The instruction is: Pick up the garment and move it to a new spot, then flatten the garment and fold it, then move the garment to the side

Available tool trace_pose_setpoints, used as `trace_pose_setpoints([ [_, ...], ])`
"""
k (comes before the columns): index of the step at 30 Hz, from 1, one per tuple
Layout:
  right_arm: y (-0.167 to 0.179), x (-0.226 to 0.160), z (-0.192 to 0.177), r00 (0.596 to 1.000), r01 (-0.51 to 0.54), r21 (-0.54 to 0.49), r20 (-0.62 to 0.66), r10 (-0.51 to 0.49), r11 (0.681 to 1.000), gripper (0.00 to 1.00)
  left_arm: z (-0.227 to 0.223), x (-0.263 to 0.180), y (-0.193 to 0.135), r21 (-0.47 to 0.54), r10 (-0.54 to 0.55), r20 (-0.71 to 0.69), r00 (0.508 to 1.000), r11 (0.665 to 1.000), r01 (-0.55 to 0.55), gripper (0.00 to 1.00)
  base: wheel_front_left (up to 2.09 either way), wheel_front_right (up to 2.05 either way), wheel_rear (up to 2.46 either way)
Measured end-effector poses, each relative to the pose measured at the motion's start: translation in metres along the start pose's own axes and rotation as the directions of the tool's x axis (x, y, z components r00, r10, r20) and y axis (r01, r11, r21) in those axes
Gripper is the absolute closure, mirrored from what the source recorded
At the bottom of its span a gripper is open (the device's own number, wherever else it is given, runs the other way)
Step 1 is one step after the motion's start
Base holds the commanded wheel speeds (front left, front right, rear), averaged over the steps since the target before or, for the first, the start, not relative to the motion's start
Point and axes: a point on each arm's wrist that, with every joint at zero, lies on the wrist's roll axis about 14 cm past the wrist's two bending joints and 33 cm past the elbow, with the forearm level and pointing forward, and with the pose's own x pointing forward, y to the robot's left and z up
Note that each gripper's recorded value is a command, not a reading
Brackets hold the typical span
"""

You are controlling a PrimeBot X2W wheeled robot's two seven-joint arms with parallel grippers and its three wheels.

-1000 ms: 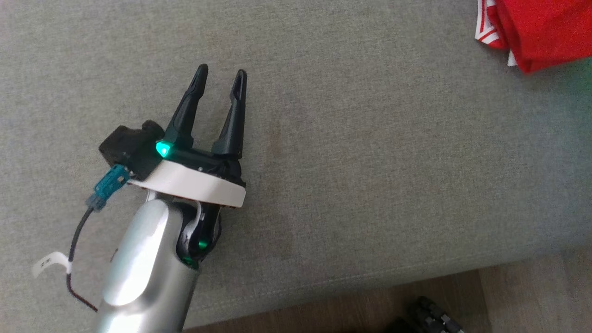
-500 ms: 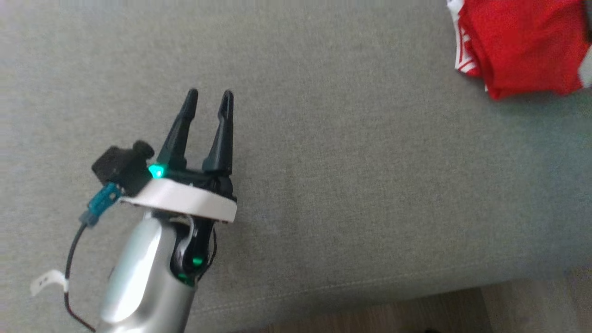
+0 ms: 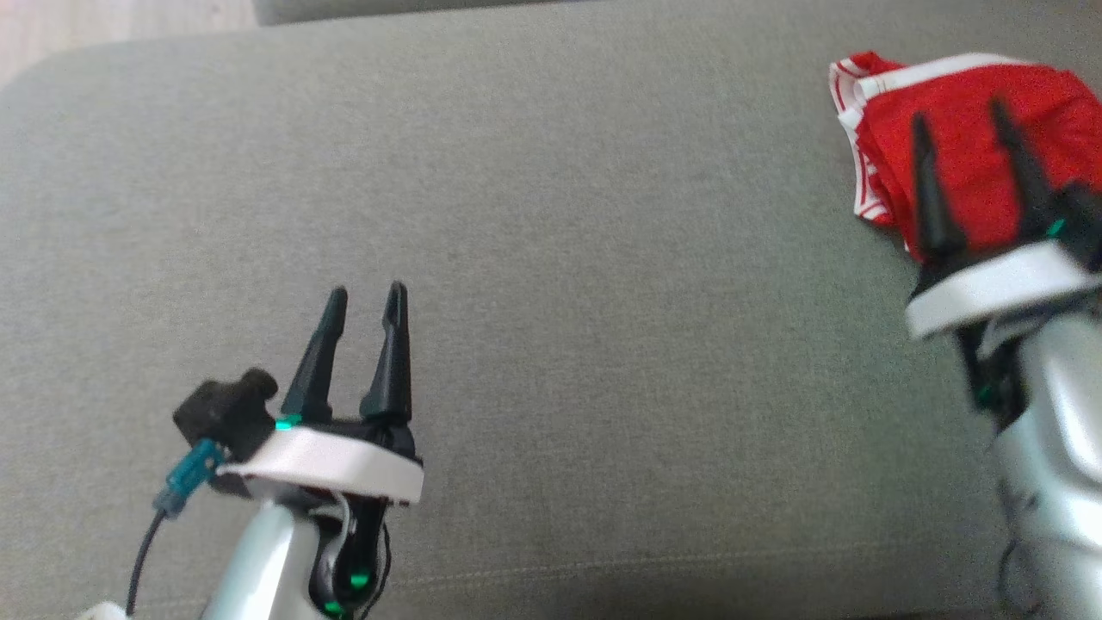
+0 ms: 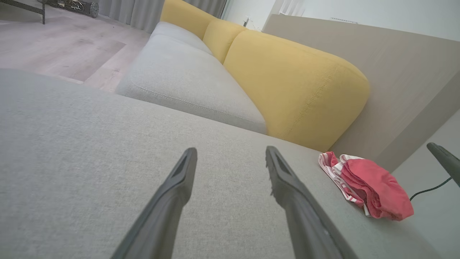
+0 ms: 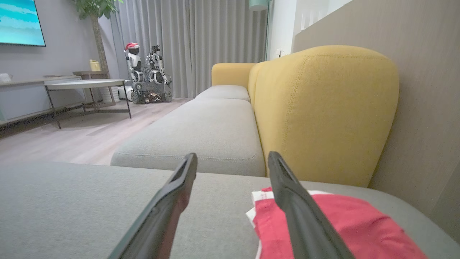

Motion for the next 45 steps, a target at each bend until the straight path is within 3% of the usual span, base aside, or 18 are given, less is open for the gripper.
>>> trace_pose_setpoints([
  [7,0.045,-0.037,-0.016,1.0,0.012,0.137,0.009,-0.014,0.991,0.0,0.002,-0.03,0.01,0.038,0.049,-0.005,0.999,0.998,-0.049,0.0,0.0,0.0,0.0],
  [13,0.071,-0.066,-0.028,1.0,0.005,0.139,-0.012,-0.004,0.99,0.0,0.013,-0.045,0.012,0.076,0.061,0.028,0.998,0.995,-0.063,0.0,0.0,0.0,0.0],
  [30,0.081,-0.079,-0.035,0.999,-0.007,0.104,-0.034,0.01,0.995,0.0,0.026,-0.049,0.017,0.083,0.081,0.069,0.994,0.993,-0.087,0.0,0.0,0.0,0.0],
  [41,0.083,-0.081,-0.035,0.999,-0.007,0.121,-0.034,0.011,0.993,0.0,0.021,-0.055,0.028,0.03,0.126,0.055,0.991,0.991,-0.128,0.0,0.0,0.0,0.0],
  [42,0.083,-0.082,-0.038,0.999,-0.005,0.123,-0.043,0.011,0.992,1.0,0.018,-0.056,0.028,0.03,0.129,0.047,0.991,0.991,-0.13,1.0,0.0,0.0,0.0],
  [45,0.085,-0.091,-0.059,0.994,0.002,0.131,-0.111,0.013,0.991,1.0,-0.001,-0.064,0.035,0.029,0.156,-0.014,0.988,0.987,-0.156,1.0,0.0,0.0,0.0],
])
